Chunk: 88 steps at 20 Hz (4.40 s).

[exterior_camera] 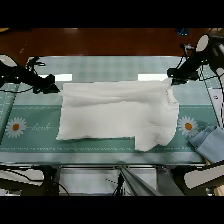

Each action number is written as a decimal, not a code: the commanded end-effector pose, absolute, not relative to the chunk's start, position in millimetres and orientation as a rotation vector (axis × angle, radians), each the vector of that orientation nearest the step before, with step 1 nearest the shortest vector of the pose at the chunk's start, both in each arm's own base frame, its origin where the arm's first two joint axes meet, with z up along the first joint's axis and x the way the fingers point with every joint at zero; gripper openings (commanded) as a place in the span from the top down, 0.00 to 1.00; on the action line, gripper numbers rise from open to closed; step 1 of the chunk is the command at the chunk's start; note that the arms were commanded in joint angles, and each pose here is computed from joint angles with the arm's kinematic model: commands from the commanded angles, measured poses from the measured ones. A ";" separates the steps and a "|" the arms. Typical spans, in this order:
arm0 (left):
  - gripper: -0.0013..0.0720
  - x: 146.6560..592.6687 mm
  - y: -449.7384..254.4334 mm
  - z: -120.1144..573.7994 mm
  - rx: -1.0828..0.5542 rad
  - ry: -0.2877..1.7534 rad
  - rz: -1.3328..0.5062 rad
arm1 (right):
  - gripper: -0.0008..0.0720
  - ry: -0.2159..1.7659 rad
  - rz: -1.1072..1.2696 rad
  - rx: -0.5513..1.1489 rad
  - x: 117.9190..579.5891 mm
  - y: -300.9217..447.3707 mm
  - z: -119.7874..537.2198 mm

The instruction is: Fold the shirts.

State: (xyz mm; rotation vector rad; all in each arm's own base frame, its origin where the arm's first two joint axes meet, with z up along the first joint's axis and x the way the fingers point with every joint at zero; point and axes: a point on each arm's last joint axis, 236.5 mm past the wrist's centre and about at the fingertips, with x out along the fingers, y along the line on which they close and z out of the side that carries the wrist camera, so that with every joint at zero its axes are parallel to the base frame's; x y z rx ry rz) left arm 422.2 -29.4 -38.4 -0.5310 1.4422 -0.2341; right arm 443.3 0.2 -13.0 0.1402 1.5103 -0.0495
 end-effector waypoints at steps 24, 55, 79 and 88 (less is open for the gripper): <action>0.15 197.7 -26.7 -76.6 -0.901 1.701 -0.267 | 0.28 1.442 0.175 0.469 294.2 -30.7 -14.1; 0.95 201.6 -77.6 -104.7 -0.911 1.736 -0.332 | 0.27 1.577 0.141 0.728 206.3 16.3 -89.1; 0.95 430.0 -52.1 41.6 -0.870 0.994 -0.406 | 0.96 0.671 0.104 0.725 472.8 -3.4 61.6; 0.95 442.0 -51.2 -31.6 -0.940 1.108 -0.334 | 0.96 0.750 0.035 0.729 489.4 -3.1 -2.9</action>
